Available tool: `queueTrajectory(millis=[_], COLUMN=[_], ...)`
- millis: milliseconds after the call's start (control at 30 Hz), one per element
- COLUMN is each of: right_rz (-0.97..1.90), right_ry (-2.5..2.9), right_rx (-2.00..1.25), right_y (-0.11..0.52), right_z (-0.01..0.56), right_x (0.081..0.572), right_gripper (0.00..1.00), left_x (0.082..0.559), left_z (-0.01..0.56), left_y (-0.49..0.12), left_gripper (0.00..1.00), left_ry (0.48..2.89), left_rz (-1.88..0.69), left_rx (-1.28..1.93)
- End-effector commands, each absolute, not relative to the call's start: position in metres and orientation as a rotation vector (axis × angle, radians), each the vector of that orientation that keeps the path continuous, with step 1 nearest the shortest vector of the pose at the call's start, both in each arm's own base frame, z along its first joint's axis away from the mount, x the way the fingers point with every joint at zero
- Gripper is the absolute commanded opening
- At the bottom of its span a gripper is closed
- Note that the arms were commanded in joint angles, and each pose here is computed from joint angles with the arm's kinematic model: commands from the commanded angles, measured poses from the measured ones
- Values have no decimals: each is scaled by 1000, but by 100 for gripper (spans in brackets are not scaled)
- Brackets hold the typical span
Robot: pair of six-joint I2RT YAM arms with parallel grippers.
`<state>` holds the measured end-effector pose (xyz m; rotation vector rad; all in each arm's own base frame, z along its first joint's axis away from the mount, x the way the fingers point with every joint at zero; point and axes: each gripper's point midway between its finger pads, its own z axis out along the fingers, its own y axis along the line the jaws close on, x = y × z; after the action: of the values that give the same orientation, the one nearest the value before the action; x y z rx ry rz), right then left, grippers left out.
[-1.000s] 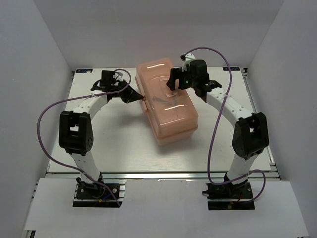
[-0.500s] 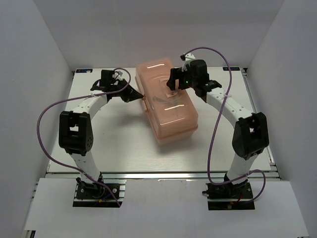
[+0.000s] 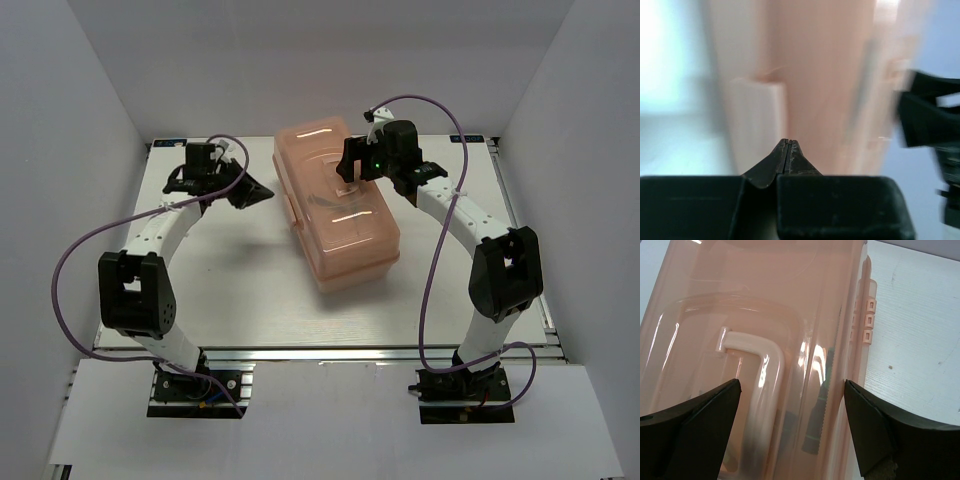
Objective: Sort the tools into containers
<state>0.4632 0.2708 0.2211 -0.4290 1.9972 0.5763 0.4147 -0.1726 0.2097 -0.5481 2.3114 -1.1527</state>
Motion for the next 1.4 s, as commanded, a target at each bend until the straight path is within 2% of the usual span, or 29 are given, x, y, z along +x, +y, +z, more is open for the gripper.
queueTrajectory(millis=[0,333,600,933,1367], right_rz=[586,583,589,609,656], right_ry=[2134,2134,2138,2161,2184], right_rx=[-546,-546,-546,-597,-643], right_y=[286,286,286,297,312], right_z=[166,166,165,155,147], right_x=[438,437,436,421,399], right_gripper=[87,87,87,84,80], left_x=[387,382,404,414,436], left_z=[165,116,118,120,132], left_y=[-160,-187,-219,-229,-263], left_gripper=[0,0,0,0,0], left_ry=[2453,2618,2643,2636,2569], left_rz=[-1011,-913,-904,-913,-1066], left_rx=[-594,-528,-458,-450,-468])
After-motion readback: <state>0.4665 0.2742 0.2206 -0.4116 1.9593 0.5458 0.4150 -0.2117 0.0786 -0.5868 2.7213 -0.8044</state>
